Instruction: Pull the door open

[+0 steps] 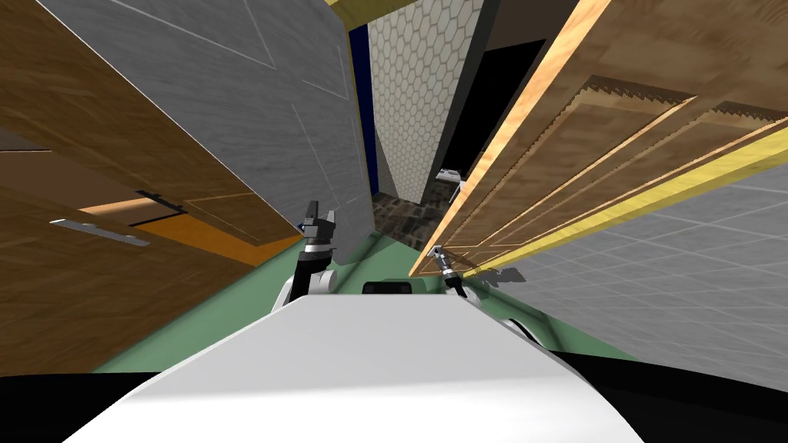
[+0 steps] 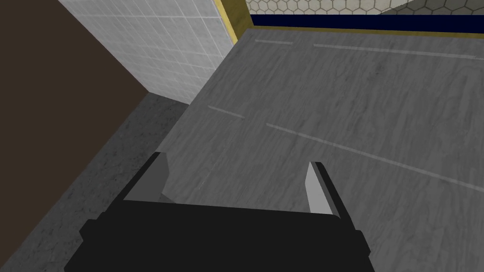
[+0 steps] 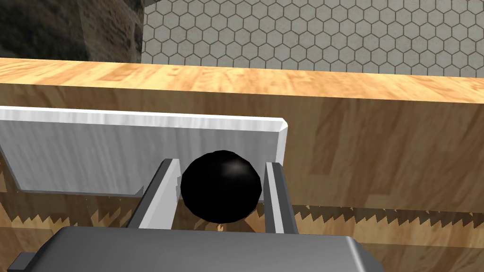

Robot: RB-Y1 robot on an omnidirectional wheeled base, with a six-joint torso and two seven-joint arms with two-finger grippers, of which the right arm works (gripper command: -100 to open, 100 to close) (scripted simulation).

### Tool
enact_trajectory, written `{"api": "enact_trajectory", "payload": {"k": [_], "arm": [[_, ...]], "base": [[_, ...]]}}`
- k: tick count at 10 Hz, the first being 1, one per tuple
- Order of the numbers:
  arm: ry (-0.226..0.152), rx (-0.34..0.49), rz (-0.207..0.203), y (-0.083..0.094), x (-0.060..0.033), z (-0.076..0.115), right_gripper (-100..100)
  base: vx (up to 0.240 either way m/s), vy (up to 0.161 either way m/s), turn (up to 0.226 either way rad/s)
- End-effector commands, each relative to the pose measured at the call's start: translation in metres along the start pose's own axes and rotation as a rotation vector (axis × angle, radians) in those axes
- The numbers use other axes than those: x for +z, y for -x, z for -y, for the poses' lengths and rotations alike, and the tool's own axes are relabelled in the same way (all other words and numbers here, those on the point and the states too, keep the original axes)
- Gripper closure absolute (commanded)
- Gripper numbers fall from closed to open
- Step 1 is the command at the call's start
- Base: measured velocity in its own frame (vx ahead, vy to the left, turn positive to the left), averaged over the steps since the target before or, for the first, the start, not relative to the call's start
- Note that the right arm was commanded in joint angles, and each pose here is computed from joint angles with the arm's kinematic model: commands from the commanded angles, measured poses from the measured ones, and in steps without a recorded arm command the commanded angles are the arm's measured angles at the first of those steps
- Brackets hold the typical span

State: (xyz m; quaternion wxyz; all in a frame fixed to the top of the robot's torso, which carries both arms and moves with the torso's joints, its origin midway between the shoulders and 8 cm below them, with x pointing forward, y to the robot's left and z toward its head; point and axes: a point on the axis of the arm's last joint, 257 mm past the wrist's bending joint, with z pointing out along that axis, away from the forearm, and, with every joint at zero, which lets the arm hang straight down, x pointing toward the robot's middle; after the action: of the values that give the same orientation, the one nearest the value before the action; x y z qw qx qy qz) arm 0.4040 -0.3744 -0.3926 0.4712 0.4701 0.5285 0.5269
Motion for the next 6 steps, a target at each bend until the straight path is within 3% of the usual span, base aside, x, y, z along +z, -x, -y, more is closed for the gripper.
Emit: {"api": "enact_trajectory", "payload": {"k": [1,2,3,6], "arm": [[0.001,0.003,-0.025,0.0,-0.0084,-0.001,100],[-0.002,0.001,-0.016,-0.002,-0.0052,0.001,100],[-0.006,0.002,-0.035,-0.002,-0.0178,0.003,100],[-0.002,0.001,-0.062,0.0,-0.0341,0.002,100]], "base": [[-0.203,-0.072,0.073],[-0.09,-0.028,0.008],[-0.105,-0.019,0.094],[-0.16,-0.084,0.123]]}}
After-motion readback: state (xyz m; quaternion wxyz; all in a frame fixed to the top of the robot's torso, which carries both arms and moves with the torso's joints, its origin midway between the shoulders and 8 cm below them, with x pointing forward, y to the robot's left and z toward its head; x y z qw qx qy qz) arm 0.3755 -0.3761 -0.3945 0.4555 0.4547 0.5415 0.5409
